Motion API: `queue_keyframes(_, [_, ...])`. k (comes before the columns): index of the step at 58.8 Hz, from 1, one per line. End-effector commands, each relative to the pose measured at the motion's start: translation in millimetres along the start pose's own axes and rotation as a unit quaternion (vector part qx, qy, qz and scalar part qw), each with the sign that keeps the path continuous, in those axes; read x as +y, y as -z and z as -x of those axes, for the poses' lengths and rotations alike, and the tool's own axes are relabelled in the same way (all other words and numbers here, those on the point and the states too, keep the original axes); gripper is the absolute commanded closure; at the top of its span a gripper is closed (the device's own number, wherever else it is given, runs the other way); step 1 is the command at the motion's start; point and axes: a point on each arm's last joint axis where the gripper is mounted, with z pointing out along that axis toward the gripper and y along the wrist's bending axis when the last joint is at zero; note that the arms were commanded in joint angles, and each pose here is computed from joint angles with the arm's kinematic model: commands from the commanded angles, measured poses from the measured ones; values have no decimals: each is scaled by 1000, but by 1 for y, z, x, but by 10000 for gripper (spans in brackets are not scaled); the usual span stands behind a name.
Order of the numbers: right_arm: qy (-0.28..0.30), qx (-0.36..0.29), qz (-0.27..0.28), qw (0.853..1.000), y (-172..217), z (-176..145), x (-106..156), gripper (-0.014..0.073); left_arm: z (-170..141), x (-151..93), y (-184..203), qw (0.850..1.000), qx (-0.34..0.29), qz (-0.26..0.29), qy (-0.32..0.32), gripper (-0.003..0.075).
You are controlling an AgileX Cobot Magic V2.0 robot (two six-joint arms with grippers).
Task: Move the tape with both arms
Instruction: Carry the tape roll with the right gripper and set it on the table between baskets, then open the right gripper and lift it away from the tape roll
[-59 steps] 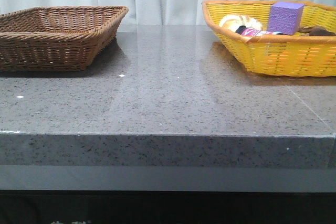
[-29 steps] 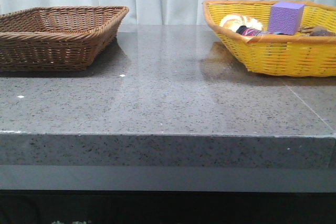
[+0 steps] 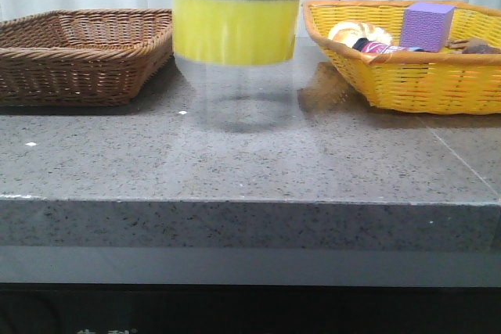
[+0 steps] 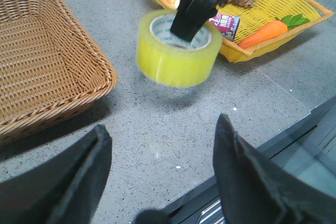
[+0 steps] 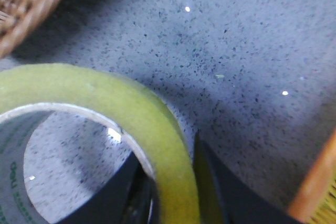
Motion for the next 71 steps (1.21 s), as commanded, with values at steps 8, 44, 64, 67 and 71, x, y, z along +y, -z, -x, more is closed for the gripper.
queue_keyframes(8, [18, -41, -2, 999, 1, 10, 0, 516, 16, -2, 4, 999, -51, -8, 7, 302])
queue_keyframes(44, [15, -71, 11, 997, 55, 19, 7, 163, 16, -2, 4, 999, -51, -8, 7, 302])
queue_keyframes(64, [-4, -200, 29, 979, 145, -24, 21, 163, 16, -2, 4, 999, -51, -8, 7, 302])
queue_keyframes(67, [-7, -207, 29, 978, 148, -36, 22, 163, 16, -2, 4, 999, -51, -8, 7, 302])
queue_keyframes(71, [-12, -232, 28, 972, 156, -53, 23, 163, 16, -2, 4, 999, -51, -8, 7, 302])
